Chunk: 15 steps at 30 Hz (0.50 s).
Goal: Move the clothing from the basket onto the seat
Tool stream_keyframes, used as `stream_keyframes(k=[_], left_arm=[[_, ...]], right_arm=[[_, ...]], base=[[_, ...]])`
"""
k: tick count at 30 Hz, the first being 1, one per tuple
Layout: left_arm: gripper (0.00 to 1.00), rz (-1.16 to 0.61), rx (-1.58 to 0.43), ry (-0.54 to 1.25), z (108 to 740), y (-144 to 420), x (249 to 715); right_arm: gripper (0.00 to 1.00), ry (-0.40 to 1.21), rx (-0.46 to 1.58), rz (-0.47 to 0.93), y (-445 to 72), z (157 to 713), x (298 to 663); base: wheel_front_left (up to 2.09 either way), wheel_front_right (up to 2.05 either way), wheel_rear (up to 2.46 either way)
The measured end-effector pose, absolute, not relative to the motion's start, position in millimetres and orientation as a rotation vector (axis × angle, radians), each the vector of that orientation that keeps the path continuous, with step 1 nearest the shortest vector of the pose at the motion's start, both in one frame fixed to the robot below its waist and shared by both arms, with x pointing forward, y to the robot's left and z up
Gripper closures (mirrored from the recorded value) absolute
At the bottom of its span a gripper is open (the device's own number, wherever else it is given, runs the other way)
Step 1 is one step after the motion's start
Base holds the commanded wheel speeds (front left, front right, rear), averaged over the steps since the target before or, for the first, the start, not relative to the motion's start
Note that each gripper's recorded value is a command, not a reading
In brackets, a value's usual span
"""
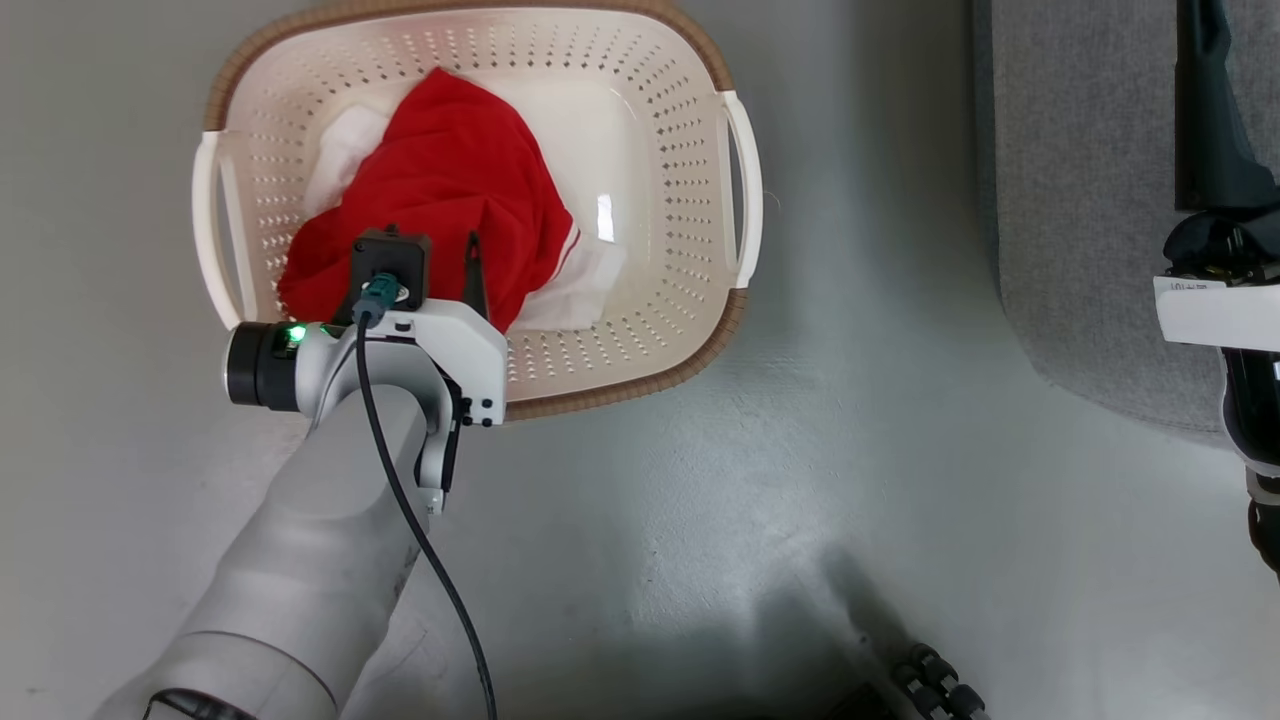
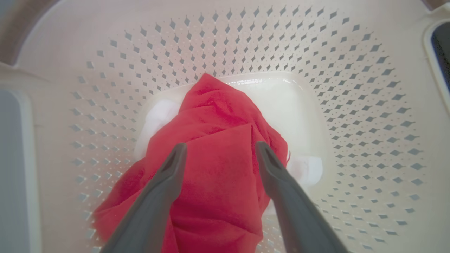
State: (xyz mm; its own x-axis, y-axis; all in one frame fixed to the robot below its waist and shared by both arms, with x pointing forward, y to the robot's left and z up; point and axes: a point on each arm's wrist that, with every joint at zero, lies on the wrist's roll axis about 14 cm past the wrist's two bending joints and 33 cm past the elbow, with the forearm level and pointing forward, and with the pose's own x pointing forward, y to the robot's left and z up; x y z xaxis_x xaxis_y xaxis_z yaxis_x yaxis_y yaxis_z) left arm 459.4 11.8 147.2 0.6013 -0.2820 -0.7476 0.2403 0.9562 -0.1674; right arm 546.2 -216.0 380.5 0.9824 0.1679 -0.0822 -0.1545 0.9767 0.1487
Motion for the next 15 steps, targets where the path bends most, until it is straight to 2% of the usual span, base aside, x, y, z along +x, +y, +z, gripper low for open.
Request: stream_keyframes(k=[15], left_arm=[[0.0,-0.295,0.067,1.12,101.4,8.6,446.3]], right_arm=[[0.0,0.12,0.123,0.131,-229.2,369.3,544.6]], base=[[0.0,0.0,0.0]])
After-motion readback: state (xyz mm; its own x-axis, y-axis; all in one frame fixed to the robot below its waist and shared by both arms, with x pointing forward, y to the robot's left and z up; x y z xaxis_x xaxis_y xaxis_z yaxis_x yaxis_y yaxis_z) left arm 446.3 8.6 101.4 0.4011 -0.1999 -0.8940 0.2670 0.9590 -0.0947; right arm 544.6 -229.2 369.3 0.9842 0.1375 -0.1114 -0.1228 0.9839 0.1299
